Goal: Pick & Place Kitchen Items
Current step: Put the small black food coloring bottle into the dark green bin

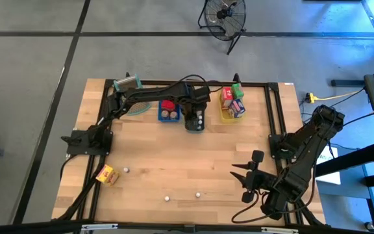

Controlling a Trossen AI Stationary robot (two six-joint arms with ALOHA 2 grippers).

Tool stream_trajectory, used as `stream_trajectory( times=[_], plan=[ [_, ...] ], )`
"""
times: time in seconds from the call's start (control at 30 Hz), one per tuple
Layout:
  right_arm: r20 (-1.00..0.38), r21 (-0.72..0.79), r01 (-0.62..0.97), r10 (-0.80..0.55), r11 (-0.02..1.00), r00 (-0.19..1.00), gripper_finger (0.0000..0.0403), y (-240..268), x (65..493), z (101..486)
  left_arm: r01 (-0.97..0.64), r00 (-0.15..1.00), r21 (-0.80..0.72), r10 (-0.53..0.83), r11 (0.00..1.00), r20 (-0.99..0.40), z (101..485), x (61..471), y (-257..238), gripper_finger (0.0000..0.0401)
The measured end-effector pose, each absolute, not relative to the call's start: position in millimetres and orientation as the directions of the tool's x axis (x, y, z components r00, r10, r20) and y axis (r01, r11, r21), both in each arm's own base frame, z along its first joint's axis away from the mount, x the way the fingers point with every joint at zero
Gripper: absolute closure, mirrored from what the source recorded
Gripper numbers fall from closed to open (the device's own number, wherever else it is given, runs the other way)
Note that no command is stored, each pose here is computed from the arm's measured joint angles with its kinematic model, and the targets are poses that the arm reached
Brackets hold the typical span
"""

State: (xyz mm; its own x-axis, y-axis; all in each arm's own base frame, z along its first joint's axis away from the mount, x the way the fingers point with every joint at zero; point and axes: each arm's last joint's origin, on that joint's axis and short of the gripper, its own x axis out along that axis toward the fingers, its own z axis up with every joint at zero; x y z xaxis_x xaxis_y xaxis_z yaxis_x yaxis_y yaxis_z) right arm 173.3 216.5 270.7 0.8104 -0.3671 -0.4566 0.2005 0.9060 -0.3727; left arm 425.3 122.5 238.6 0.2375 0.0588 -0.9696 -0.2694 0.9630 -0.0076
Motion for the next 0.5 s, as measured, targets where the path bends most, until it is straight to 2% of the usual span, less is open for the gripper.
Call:
stream_trajectory(
  times=[0.13,0.33,0.5],
  plan=[
    [-0.457,-0.382,0.194,-0.368,0.904,0.81,0.027,216.4,173.3,270.6,-0.388,0.237,-0.053,0.044,0.92,-0.971,238.5,426.0,118.5,0.0347],
    [-0.46,-0.405,0.179,-0.369,0.897,0.808,0.027,216.0,173.0,270.4,-0.481,0.234,-0.078,0.043,0.873,-0.971,238.4,426.9,114.0,0.0347],
    [-0.47,-0.421,0.167,-0.372,0.891,0.801,0.027,215.0,171.6,269.7,-0.62,0.219,-0.047,0.115,0.783,-0.969,238.5,426.7,116.4,0.0347]
  ],
)
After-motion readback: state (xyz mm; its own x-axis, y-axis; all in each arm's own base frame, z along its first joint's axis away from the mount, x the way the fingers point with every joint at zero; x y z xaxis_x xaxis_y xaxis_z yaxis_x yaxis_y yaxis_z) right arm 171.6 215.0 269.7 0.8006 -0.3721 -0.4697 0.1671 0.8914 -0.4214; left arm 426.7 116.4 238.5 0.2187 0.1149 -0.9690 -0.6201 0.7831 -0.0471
